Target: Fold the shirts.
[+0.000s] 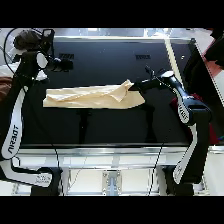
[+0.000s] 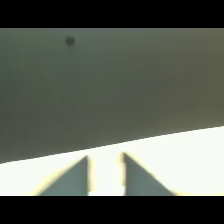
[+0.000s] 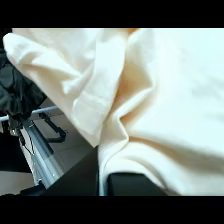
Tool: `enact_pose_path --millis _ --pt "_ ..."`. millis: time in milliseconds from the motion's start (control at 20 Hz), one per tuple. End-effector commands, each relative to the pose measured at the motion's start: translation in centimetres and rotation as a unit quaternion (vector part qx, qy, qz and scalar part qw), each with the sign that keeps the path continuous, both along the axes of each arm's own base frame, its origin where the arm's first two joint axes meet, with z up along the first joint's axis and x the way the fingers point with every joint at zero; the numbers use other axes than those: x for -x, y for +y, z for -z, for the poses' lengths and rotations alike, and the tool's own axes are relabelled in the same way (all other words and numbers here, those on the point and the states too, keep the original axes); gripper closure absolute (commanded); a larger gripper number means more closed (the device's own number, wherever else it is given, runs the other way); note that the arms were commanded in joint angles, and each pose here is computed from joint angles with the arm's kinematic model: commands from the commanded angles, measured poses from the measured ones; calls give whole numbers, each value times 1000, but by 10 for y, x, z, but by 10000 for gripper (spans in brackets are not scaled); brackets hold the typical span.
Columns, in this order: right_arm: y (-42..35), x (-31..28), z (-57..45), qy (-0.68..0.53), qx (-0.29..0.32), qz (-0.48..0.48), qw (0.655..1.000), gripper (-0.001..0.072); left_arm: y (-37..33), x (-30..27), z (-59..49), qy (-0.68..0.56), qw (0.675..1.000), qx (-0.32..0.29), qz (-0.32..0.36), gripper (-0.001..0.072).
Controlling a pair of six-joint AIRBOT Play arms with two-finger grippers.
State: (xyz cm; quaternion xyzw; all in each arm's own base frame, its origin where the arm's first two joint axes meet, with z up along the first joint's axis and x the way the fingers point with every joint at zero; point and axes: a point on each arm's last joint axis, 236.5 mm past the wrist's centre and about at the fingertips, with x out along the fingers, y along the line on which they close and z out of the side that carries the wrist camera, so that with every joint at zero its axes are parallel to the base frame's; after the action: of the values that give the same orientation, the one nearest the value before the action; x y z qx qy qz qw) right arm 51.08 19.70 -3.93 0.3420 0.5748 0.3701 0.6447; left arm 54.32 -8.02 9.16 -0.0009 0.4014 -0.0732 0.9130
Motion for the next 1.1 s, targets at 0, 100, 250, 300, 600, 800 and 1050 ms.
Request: enact_pose_path --millis 0,100,250,300,600,800,1050 --pt "10 9 -59 -38 -5 -54 998 699 -15 19 54 96 995 23 9 695" --pt "3 17 -80 -33 30 -66 997 699 -38 28 94 147 988 30 32 694" --pt "-10 45 -101 -23 72 -101 992 700 -88 44 138 187 978 16 93 695" --pt "-16 53 -106 -18 91 -106 990 699 -108 52 150 198 974 10 112 694" --pt "-52 73 -138 -23 159 -87 983 700 -212 99 176 204 956 -14 213 694" --pt "-42 79 -165 -60 160 -86 982 700 -245 117 189 204 949 -18 242 695" --pt "11 91 -172 -90 154 -126 976 700 -228 88 134 139 965 -5 224 695"
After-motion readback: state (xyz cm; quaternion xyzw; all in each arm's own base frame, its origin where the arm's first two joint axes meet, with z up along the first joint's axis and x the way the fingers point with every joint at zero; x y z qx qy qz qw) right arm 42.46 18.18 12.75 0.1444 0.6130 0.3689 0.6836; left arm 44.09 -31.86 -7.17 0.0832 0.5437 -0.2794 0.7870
